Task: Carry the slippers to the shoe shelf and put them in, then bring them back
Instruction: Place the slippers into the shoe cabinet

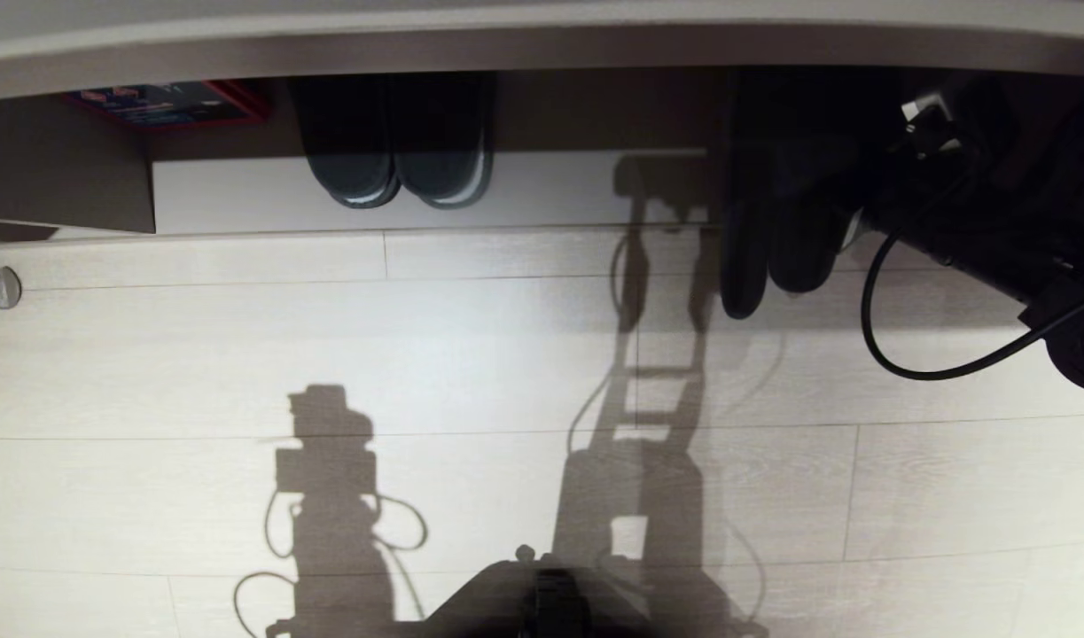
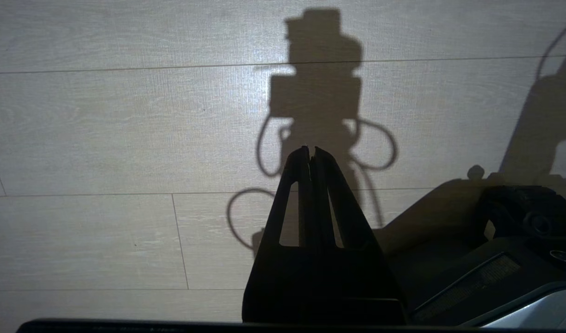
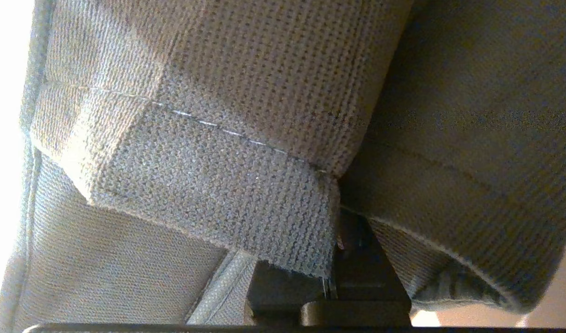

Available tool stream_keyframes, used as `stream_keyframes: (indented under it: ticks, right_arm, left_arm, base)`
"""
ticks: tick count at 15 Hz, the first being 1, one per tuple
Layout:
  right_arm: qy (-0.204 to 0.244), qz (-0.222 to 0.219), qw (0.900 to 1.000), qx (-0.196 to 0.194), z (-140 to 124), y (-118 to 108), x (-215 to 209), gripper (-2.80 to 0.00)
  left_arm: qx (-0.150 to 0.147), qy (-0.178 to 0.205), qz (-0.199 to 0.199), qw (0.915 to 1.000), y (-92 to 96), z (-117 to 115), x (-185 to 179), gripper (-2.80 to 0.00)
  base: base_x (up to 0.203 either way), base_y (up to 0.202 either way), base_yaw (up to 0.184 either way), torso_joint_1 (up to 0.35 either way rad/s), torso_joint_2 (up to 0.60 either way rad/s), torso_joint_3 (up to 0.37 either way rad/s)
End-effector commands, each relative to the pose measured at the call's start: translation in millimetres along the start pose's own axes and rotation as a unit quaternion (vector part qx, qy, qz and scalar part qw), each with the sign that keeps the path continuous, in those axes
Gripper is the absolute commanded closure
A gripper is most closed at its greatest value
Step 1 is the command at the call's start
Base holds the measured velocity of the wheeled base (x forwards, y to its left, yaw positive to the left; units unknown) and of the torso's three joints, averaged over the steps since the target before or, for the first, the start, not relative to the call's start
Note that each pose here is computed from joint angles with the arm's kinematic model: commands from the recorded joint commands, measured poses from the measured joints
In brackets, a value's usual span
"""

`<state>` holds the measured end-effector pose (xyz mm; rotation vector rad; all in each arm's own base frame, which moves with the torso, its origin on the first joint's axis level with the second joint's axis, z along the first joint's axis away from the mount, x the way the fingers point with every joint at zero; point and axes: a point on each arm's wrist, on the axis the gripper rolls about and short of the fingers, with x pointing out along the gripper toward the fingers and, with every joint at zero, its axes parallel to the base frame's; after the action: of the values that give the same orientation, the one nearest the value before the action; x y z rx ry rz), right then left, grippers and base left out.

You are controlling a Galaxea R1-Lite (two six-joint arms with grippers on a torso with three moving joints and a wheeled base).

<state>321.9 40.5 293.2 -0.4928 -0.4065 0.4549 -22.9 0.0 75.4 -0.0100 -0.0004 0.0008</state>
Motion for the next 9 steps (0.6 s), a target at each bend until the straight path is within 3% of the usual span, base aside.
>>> stream_keyframes:
  ticks: [1, 4, 5, 9]
  right_arm:
    - [-0.002, 0.004, 1.0, -0.001, -2.1, 0.3, 5.4, 0.0]
    - [0.009, 0.012, 1.0, -0.006, -4.7, 2.4, 9.1, 0.0]
    - [0.009, 0.014, 1.0, -0.005, -4.3, 3.2, 9.4, -2.8]
    - [0.006, 0.011, 1.0, -0.007, -2.6, 3.3, 12.4, -2.8]
  left_arm:
    - [0.0, -0.001, 0.0, 1.0, 0.0, 0.0, -0.1, 0.0]
    - [0.0, -0.001, 0.0, 1.0, 0.0, 0.0, -0.1, 0.0]
    - [0.0, -0.001, 0.001, 1.0, 0.0, 0.0, -0.1, 0.0]
    - [0.0, -0.001, 0.0, 1.0, 0.0, 0.0, -0.1, 0.0]
  base:
    - [0.0, 0.0, 0.0, 0.0, 0.0, 0.0]
    - [0.0, 0.0, 0.0, 0.0, 0.0, 0.0]
    - [0.0, 0.0, 0.0, 0.0, 0.0, 0.0]
    - [0.0, 0.0, 0.0, 0.0, 0.0, 0.0]
